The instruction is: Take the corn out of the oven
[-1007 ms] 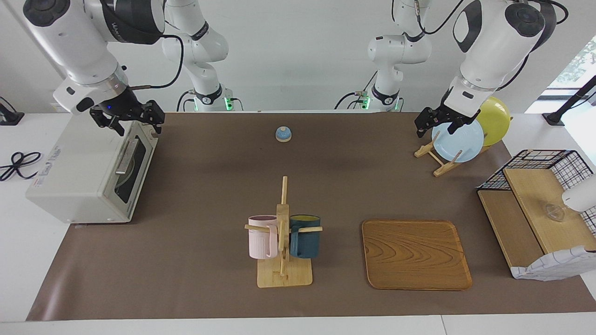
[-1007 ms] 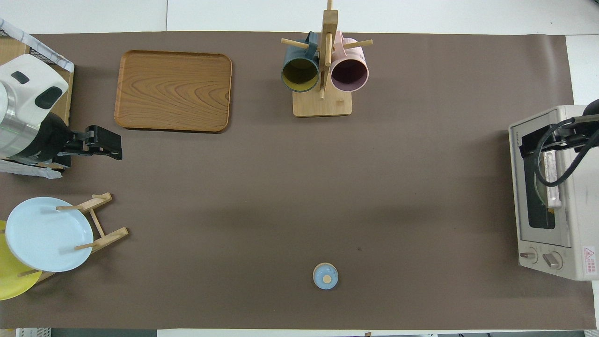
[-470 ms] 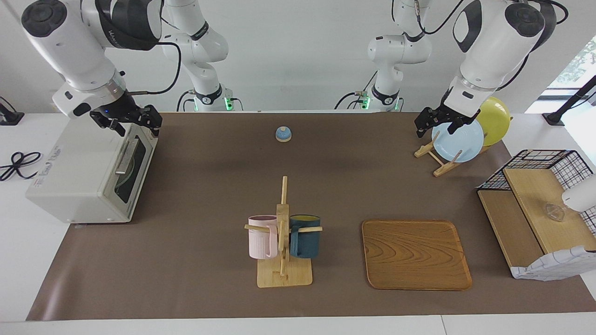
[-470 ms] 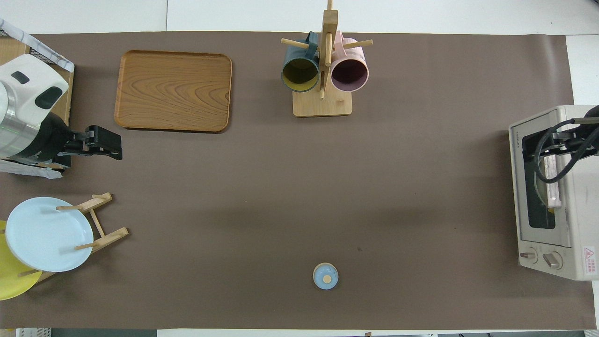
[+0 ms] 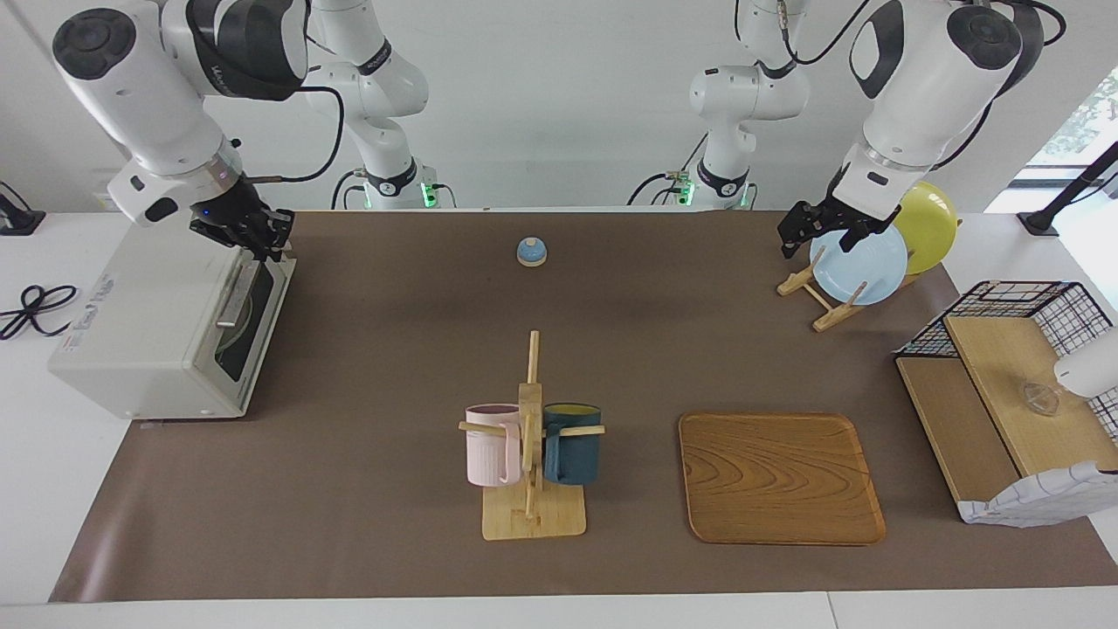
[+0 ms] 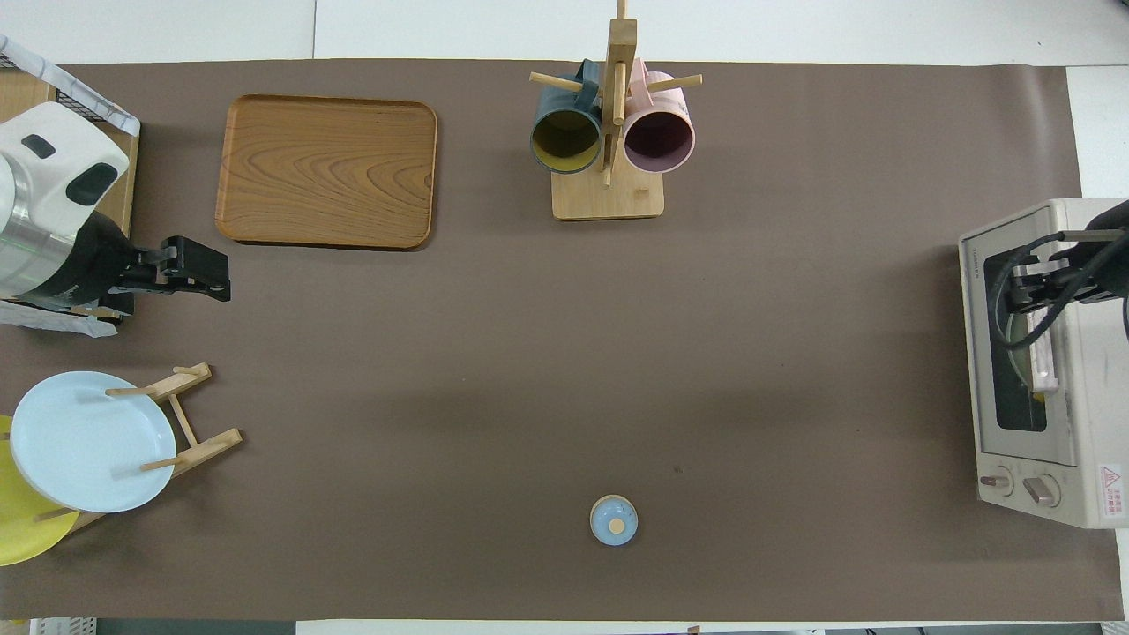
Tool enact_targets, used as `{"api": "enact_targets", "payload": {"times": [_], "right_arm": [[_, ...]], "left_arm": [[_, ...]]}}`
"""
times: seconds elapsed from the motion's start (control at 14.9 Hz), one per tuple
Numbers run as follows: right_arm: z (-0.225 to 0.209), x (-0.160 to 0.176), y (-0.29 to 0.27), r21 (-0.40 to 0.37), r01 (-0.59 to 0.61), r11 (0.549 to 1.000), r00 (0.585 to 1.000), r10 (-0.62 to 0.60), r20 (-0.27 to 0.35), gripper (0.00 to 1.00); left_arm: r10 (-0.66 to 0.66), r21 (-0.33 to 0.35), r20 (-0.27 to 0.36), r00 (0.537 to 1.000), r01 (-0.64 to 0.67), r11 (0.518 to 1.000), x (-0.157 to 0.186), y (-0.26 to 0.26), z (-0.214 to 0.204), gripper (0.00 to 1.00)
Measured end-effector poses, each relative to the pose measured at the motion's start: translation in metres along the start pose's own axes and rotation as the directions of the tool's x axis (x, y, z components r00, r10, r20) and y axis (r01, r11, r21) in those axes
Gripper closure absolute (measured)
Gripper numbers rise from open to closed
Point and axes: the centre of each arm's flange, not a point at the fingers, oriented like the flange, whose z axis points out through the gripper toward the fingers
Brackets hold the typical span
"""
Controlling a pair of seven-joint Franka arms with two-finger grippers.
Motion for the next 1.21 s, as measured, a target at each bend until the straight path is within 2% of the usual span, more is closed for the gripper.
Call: {"api": "enact_targets", "payload": {"times": [0.07, 0.34, 0.67, 1.21], "right_arm": [[0.01, 0.001, 0.0, -0.001, -0.014, 1.0, 1.0, 0.015, 0.001, 0.99], [0.058, 0.003, 0.008, -0.072, -0.072, 0.995, 0.997, 0.074, 0.024, 0.99], [0.071, -0.001, 0.043, -0.162, -0.106, 0.981, 0.993, 0.114, 0.04, 0.99], [0.095, -0.009, 0.064, -0.163, -0.129, 0.978, 0.989, 0.138, 0.045, 0.99]], "left_arm": [[0.0, 0.0, 0.0, 1.0, 0.0, 1.0, 0.0, 0.0, 0.0, 0.0], [0.0, 0.0, 0.0, 1.0, 0.0, 1.0, 0.0, 0.0, 0.0, 0.0], [0.0, 0.0, 0.0, 1.0, 0.0, 1.0, 0.0, 0.0, 0.0, 0.0], [0.0, 0.0, 0.0, 1.0, 0.0, 1.0, 0.0, 0.0, 0.0, 0.0]]}}
